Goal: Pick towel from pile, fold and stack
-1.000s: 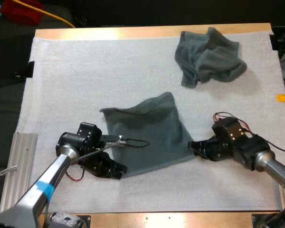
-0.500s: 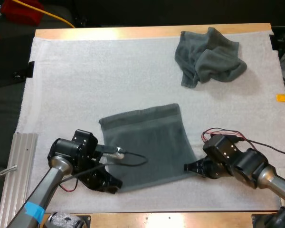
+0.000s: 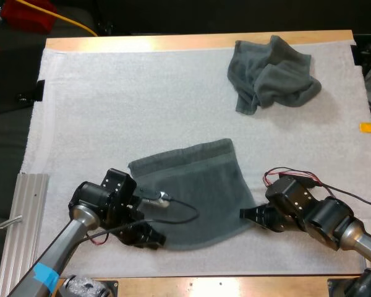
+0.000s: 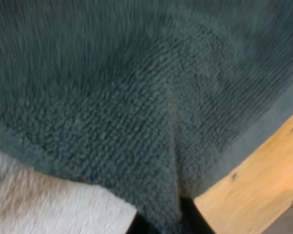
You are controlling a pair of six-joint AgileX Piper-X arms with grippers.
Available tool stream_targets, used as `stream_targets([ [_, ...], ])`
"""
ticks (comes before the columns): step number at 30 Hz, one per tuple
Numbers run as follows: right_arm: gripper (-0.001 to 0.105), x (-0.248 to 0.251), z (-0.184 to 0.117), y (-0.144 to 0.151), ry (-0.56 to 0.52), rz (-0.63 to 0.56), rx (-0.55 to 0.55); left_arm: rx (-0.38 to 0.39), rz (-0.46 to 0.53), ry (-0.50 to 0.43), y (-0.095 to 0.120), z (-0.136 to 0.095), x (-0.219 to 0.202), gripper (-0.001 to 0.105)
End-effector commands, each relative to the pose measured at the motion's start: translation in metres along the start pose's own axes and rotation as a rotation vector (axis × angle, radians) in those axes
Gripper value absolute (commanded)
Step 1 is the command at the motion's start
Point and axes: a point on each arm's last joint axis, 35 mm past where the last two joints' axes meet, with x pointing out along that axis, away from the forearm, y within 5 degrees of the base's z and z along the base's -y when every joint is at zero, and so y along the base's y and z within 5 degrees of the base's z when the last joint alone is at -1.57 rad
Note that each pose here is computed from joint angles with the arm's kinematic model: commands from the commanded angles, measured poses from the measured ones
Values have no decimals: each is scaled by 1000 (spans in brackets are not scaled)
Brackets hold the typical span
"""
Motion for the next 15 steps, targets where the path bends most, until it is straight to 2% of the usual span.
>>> stream_targets([
  [1, 1, 0, 3, 1, -22, 1, 13, -11, -37, -23, -2, 3, -2, 0],
  [8, 1, 12, 13, 6, -63, 45, 75, -88, -109, -84, 10, 9, -12, 0],
  [12, 1, 19, 22, 10, -114, 89, 132, -142, -238, -135, 18, 14, -20, 0],
  [15, 1, 22, 31, 10, -157, 128, 193, -189, -290, -176, 25, 17, -26, 0],
])
